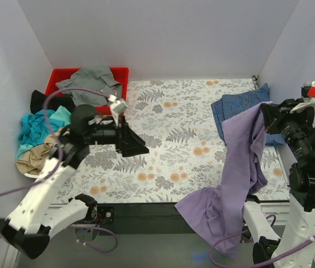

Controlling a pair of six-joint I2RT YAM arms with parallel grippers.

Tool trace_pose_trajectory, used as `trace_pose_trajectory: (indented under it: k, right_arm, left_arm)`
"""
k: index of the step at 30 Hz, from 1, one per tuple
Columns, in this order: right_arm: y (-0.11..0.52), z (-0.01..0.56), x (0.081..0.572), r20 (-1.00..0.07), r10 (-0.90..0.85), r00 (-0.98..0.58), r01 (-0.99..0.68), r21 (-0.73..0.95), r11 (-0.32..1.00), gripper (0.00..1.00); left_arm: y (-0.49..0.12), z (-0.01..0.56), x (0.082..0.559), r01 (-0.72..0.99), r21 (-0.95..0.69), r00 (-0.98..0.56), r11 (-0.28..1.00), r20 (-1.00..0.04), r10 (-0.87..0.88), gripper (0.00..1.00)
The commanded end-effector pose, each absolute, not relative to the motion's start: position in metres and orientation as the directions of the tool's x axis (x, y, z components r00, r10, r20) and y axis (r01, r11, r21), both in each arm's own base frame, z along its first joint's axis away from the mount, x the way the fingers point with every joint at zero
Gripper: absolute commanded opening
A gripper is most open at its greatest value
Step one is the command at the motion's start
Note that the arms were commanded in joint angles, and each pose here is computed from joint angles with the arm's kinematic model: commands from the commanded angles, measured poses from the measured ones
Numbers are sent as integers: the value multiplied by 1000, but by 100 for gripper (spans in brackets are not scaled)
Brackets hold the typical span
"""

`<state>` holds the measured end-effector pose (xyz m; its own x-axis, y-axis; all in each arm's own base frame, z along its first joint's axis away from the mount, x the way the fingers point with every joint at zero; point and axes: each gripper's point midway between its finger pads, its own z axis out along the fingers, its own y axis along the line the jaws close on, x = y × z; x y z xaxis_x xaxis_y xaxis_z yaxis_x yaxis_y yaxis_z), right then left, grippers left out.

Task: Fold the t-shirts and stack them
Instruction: Flatten the tshirt out

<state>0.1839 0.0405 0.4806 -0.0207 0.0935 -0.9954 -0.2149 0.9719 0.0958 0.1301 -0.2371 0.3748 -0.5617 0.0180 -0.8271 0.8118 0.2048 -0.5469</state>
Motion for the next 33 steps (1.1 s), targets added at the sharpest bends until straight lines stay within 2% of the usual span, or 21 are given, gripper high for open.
trace_pose_trajectory:
  k: [1,3,6,8,10,11,12,13,14,18,21,26,28,29,30,33]
  right_arm:
    - [36,501,178,-994,74,76,-194,58,979,1]
    - [34,494,186,-996,76,55,-190,64,980,1]
    - [34,487,194,-996,79,37,-192,70,979,1]
    - [33,474,203,-996,88,6,-188,85,978,1]
    - [33,459,214,-994,103,-30,-188,107,976,1]
    - [34,452,219,-993,110,-51,-190,117,975,1]
    - [34,447,226,-991,119,-60,-193,128,973,1]
    - [34,442,231,-989,127,-72,-192,139,971,1]
    - [31,421,242,-983,136,-120,-171,155,973,1]
    - [18,378,276,-967,155,-202,-97,177,979,1]
    - [8,348,307,-953,162,-255,-46,179,983,1]
    - [-35,324,366,-951,165,-261,165,124,978,1]
    - [-41,326,386,-952,168,-256,189,122,974,1]
    - [-38,311,403,-940,174,-293,180,125,976,1]
    - [-36,309,412,-939,173,-296,180,123,976,1]
    - [-30,297,434,-933,162,-320,181,108,978,1]
  left_arm:
    - [-252,294,138,712,-679,-700,180,-707,102,70]
    - [-259,272,140,700,-686,-711,198,-694,114,71]
    - [-271,233,137,636,-740,-772,222,-619,147,72]
    - [-282,203,142,581,-762,-813,284,-558,165,71]
    - [-295,179,144,574,-735,-817,360,-545,189,72]
    - [-300,157,147,546,-725,-836,421,-508,210,72]
    - [-308,149,144,555,-708,-830,437,-507,234,72]
    - [-311,135,154,543,-669,-832,507,-510,218,72]
    - [-316,111,155,517,-646,-850,563,-467,244,71]
    - [-326,71,170,473,-556,-868,684,-428,253,70]
    - [-334,68,182,459,-533,-870,711,-433,236,70]
    - [-341,83,197,481,-511,-844,712,-489,220,70]
    - [-344,91,193,513,-525,-831,679,-501,241,70]
    - [-347,98,189,537,-539,-822,649,-508,258,70]
    - [-354,108,174,583,-588,-807,561,-502,313,70]
    - [-366,124,145,644,-653,-763,400,-505,404,70]
